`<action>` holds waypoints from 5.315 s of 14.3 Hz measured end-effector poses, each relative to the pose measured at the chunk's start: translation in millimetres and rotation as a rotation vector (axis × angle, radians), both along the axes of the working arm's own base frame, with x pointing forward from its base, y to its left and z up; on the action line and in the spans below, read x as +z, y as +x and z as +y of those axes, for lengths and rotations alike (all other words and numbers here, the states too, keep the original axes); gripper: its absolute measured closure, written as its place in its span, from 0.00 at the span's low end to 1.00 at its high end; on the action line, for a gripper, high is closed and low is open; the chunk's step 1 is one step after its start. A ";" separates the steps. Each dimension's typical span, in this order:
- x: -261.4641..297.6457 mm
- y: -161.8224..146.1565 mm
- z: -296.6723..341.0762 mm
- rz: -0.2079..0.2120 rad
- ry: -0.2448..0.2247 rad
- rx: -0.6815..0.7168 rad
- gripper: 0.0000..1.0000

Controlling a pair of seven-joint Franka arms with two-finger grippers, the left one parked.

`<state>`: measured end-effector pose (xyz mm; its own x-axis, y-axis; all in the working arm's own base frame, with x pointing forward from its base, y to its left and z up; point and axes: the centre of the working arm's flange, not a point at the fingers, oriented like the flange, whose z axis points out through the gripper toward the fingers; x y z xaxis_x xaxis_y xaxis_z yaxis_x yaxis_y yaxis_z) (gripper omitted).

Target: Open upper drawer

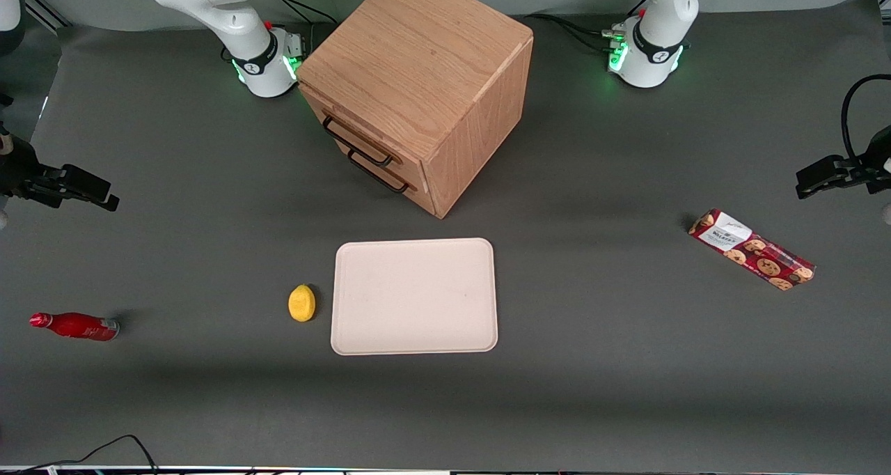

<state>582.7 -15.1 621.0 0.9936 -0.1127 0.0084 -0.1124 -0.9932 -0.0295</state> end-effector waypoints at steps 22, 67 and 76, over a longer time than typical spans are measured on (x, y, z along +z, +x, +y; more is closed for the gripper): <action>-100.9 -43.7 238.7 0.137 0.070 0.584 0.00; -246.2 -119.4 287.1 0.182 0.258 0.903 0.00; -247.1 -111.7 277.8 0.154 0.255 0.884 0.00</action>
